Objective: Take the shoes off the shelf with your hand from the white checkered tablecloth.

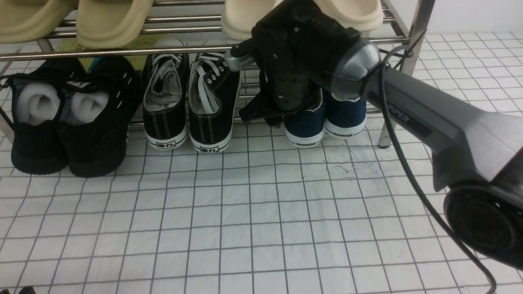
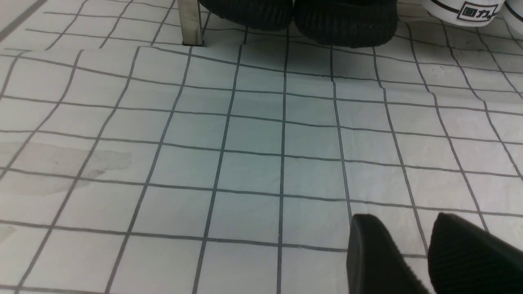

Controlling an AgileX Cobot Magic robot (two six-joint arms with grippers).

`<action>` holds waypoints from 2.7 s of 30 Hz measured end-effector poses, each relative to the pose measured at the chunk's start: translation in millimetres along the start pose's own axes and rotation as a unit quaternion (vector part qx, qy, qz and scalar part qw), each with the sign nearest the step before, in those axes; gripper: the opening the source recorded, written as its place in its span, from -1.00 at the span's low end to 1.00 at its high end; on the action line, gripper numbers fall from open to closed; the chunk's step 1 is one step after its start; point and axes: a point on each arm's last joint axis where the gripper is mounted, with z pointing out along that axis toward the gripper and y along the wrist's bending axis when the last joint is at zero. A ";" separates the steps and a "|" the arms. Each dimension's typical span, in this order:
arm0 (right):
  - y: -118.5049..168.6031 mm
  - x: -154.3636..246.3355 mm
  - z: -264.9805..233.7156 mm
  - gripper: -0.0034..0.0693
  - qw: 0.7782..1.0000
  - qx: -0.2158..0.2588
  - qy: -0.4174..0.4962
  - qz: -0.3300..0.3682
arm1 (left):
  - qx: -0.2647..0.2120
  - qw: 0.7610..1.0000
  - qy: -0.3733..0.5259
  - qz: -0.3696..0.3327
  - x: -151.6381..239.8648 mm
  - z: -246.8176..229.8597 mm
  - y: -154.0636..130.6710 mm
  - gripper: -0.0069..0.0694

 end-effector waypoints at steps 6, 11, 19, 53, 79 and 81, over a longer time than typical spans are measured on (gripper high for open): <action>8.3 1.1 -15.4 -0.83 0.999 -0.047 0.003 0.010 | 0.000 1.000 0.000 0.000 0.0 0.0 0.0 -0.19; 28.1 8.1 -73.2 -0.83 0.992 -0.122 -0.008 0.011 | 0.000 1.000 0.000 0.000 0.0 0.0 0.0 -0.19; 41.0 67.9 -136.8 -0.83 0.989 -0.144 0.029 -0.026 | 0.000 1.000 0.000 0.000 0.0 0.0 0.0 -0.19; 89.3 138.5 -54.0 -0.30 0.994 -0.080 0.071 0.017 | 0.000 1.000 0.000 0.000 0.0 0.0 0.0 -0.19; -69.2 34.3 -71.3 0.21 0.990 -0.013 -0.070 0.121 | 0.000 1.000 0.000 0.000 0.0 0.0 0.0 -0.19; -70.3 30.5 -60.7 0.40 0.989 -0.013 -0.082 0.120 | 0.000 1.000 0.000 0.000 0.0 0.0 0.0 -0.19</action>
